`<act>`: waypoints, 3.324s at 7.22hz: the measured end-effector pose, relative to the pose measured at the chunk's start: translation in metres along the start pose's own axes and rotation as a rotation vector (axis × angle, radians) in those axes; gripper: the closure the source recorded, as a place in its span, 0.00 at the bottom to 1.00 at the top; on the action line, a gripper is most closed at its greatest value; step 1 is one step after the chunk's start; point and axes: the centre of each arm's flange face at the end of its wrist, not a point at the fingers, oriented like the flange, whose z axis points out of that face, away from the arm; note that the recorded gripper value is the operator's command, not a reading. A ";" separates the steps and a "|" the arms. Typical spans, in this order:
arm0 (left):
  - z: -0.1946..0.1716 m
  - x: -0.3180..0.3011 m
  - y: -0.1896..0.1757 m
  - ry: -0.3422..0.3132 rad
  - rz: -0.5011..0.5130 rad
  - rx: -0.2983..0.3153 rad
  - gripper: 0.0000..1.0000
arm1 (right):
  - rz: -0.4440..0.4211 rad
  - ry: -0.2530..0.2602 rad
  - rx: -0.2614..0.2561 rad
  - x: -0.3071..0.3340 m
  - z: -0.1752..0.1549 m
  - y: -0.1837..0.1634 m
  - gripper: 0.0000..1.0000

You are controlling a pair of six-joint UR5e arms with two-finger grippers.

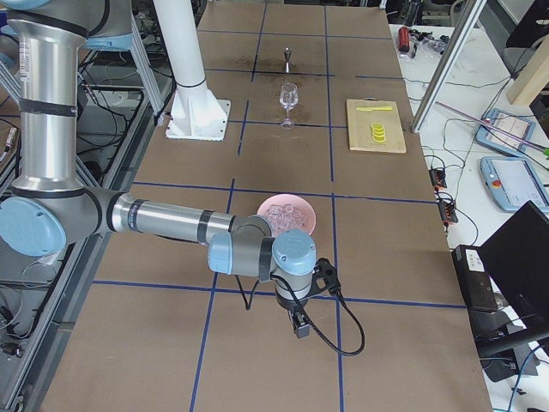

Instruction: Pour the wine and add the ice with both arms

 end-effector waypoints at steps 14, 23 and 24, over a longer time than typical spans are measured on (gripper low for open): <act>-0.007 0.003 0.013 0.005 -0.088 -0.072 0.00 | 0.241 0.016 -0.092 -0.026 0.031 -0.009 0.00; -0.008 0.004 0.011 0.005 -0.084 -0.070 0.00 | 0.248 0.000 -0.092 -0.027 0.033 -0.005 0.00; -0.008 0.004 0.011 0.005 -0.083 -0.069 0.00 | 0.248 0.000 -0.092 -0.027 0.033 -0.005 0.00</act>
